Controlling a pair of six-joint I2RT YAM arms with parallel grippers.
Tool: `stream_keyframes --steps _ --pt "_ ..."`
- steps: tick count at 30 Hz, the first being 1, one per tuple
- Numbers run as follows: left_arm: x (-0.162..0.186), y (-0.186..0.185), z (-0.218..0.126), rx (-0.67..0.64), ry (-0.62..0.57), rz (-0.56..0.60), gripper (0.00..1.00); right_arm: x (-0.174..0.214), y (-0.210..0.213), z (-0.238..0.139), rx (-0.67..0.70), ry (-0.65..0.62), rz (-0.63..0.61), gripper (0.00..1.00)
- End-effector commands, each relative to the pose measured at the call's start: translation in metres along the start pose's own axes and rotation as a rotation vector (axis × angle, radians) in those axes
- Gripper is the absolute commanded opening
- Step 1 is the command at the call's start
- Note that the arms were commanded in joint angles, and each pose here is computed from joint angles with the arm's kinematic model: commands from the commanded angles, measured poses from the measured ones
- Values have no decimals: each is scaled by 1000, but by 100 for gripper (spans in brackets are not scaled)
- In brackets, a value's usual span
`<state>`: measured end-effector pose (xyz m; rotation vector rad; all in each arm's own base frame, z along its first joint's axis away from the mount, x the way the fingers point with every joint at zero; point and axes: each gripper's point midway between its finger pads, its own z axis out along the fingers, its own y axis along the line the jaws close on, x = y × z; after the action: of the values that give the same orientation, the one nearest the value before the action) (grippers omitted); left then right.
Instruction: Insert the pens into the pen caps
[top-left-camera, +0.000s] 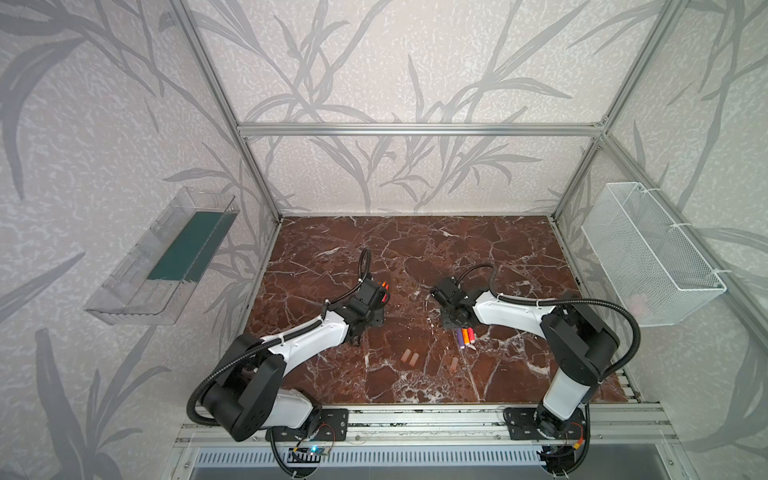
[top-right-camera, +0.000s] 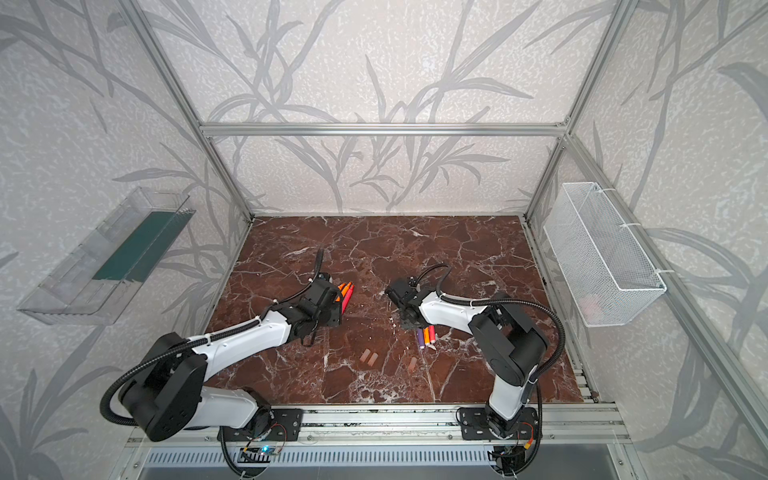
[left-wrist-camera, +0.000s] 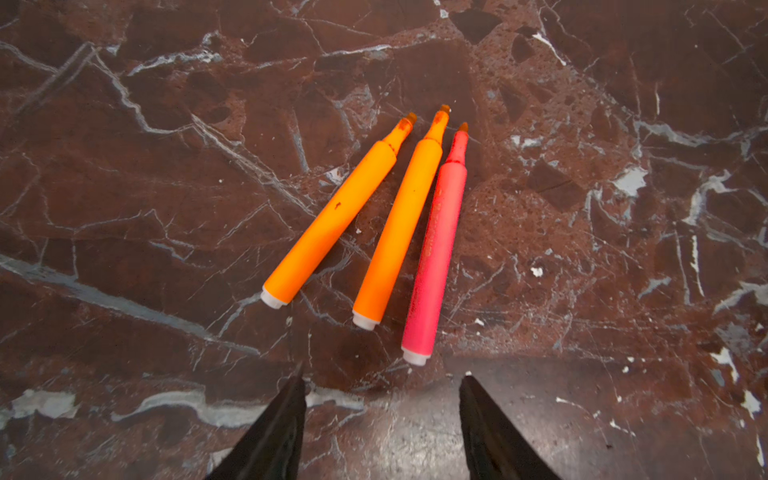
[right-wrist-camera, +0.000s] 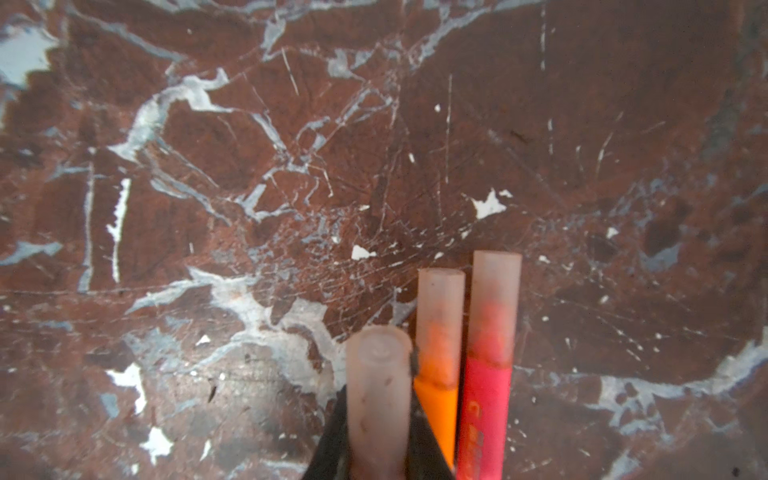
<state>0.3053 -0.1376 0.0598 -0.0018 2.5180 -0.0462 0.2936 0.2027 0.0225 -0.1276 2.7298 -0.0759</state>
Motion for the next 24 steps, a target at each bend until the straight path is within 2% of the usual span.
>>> stream_keyframes --steps 1,6,14,24 --pt "-7 -1 7 -23 10 4 58 -1 -7 -20 -20 -25 23 21" --pt "-7 -10 18 -18 66 38 57 -4 -12 -39 -57 -71 49 29" --pt "-12 -21 30 -7 86 55 54 -5 -17 -63 -116 -139 73 32" --pt "-6 -31 52 -2 148 75 42 -6 -22 -79 -154 -196 94 35"
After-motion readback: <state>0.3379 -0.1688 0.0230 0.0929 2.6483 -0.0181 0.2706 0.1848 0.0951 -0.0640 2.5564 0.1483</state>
